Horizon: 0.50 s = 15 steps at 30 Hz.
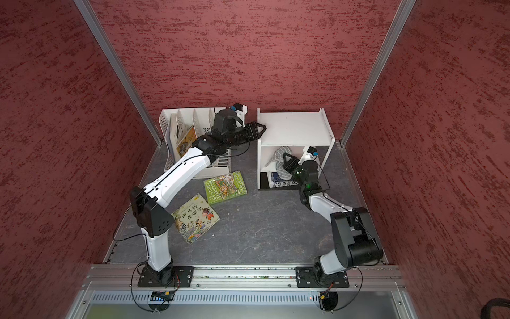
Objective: Wipe the bookshelf clean with a cloth
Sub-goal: Wipe the dust from the shelf.
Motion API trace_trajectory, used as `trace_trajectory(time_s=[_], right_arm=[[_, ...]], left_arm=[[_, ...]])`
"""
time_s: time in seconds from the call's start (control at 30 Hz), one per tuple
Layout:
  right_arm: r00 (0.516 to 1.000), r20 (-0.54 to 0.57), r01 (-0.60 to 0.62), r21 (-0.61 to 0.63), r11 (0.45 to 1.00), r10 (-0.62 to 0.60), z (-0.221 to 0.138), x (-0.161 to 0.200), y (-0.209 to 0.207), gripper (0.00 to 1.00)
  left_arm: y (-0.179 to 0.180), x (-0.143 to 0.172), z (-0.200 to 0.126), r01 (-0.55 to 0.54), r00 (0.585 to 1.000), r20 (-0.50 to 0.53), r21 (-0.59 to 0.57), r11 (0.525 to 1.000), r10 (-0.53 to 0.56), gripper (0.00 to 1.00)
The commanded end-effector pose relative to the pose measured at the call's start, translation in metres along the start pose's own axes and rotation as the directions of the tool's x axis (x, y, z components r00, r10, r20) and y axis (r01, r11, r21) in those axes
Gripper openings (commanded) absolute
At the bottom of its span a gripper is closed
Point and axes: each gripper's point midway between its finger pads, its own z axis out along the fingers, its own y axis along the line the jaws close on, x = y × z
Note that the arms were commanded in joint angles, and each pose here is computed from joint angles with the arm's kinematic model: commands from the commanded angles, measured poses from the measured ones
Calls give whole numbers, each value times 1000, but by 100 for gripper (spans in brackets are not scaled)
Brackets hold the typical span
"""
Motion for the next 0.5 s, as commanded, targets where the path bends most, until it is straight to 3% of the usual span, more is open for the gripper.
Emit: trace_trajectory(time_s=[0.0,0.2,0.47], right_arm=[[995,-91,-45,-6,999,45,10,9,6,0],[977,-205,-51,38,998,57,21,35,-5,0],[952,-296,-56,88,995,80,7,84,-16,0]], left_arm=[[6,13,10,-27,999,-42,-23,999,26,56],[2,14,12,-38,998,-47,-18,999,37,56],[3,16,13,-40,998,-52,-22,999,39,56]])
